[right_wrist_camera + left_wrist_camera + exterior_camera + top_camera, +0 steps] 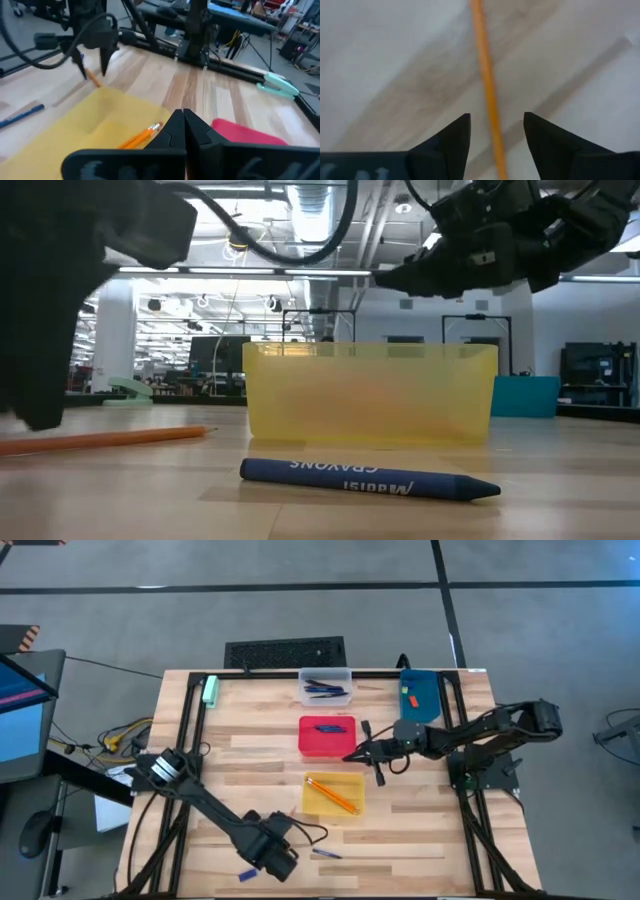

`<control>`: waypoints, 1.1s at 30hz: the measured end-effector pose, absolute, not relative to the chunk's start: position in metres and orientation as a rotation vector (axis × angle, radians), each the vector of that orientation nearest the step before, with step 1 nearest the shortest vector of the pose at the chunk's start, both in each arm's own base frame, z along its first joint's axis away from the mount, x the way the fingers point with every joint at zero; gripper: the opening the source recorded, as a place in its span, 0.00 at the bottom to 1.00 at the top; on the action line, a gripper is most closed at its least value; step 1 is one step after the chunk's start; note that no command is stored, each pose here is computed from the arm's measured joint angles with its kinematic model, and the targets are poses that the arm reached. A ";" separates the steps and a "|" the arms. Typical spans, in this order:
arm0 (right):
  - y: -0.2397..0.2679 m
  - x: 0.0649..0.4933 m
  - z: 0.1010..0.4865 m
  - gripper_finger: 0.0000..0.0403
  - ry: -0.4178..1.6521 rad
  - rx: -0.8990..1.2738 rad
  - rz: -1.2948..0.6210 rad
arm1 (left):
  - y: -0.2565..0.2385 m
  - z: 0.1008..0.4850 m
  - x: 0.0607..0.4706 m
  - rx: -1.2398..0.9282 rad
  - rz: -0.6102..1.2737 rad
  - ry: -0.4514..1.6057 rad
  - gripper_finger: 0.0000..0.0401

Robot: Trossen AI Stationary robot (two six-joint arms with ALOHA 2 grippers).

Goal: Sort crayons/erasers/pens/pencils in bins
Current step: Put the orange pencil into the yellow bin

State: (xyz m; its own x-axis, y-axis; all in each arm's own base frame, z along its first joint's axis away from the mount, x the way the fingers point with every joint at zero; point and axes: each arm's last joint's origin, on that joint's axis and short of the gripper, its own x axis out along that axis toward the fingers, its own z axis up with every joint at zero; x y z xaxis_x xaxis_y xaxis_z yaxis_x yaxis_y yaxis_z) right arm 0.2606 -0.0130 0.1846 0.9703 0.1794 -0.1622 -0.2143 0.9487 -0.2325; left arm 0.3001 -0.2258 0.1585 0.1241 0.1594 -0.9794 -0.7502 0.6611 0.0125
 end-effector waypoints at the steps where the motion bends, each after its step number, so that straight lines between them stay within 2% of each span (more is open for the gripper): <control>1: -0.013 0.261 0.185 0.01 0.138 -0.250 0.202 | -0.224 0.159 0.300 -0.560 0.733 1.287 0.45; 6: -0.008 0.261 0.184 0.00 0.152 -0.252 0.192 | -0.218 0.159 0.300 -0.546 0.773 1.292 0.44; 12: -0.005 0.261 0.184 0.01 0.154 -0.260 0.203 | -0.215 0.141 0.300 -0.627 0.716 1.297 0.42; 21: -0.006 0.261 0.183 0.01 0.157 -0.262 0.204 | -0.213 0.136 0.297 -0.586 0.676 1.336 0.42; 33: -0.006 0.260 0.182 0.01 0.173 -0.260 0.206 | -0.214 0.135 0.297 -0.473 0.511 1.435 0.18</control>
